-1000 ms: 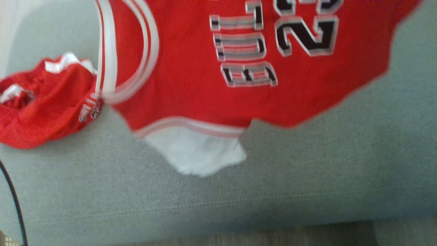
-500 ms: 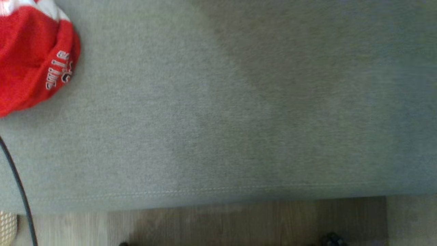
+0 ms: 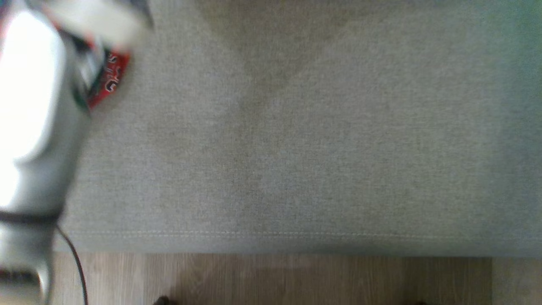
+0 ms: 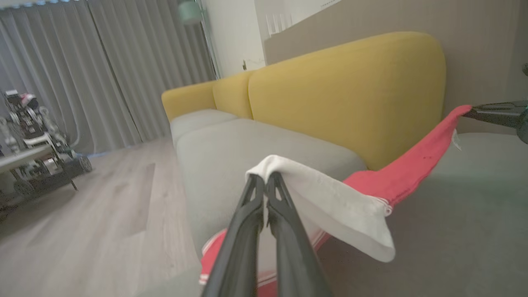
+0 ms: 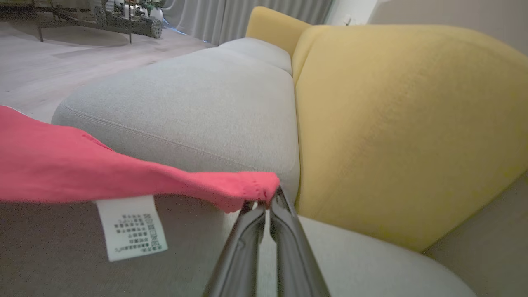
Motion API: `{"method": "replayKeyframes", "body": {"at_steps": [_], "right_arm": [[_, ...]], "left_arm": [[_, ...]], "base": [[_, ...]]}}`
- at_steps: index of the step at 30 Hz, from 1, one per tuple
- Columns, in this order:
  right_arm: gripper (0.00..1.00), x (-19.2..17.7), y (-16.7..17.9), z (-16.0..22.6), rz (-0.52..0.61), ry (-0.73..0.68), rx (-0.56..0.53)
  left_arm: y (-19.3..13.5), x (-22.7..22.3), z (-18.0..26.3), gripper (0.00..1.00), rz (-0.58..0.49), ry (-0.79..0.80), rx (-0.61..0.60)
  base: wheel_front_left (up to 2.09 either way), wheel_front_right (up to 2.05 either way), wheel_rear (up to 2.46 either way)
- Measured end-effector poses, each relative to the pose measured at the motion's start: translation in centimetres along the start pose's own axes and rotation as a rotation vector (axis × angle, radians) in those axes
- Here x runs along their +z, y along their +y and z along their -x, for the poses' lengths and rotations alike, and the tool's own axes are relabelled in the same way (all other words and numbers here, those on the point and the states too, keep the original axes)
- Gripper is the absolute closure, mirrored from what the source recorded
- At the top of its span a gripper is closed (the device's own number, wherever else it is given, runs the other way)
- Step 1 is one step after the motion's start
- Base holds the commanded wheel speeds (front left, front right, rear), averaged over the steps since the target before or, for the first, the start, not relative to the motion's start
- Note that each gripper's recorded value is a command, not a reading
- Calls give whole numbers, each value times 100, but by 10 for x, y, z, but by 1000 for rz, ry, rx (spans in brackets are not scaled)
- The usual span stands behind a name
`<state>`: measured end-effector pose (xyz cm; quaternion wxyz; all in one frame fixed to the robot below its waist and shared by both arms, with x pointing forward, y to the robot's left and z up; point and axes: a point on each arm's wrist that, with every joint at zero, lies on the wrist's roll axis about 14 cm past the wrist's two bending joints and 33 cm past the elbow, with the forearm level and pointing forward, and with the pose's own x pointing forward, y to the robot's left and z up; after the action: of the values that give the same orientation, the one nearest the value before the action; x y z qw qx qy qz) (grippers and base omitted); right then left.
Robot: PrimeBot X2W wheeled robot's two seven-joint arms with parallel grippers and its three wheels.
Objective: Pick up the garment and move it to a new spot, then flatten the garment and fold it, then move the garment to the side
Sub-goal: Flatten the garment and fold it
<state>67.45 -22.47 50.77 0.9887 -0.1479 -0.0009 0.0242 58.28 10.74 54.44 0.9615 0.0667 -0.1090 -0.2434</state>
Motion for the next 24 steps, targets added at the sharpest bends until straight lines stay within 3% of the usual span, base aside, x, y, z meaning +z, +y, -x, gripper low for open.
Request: {"method": "replayKeyframes", "body": {"at_steps": [3, 6, 13, 24], "right_arm": [[100, -10, -4, 17, -31, 30, -12], [100, -22, -12, 57, -77, 66, -39], [100, -27, -21, 120, -44, 66, -54], [100, -66, -26, 236, -81, 191, -130]], "left_arm": [[-15, -14, 28, 100, 66, 48, 4], [-40, -34, 85, 100, 179, 140, 34], [-60, -44, 153, 100, 319, 227, 130], [-103, -21, 208, 100, 445, 244, 191]], "base": [[0, 0, 0], [0, 0, 0], [0, 0, 0], [0, 0, 0]]}}
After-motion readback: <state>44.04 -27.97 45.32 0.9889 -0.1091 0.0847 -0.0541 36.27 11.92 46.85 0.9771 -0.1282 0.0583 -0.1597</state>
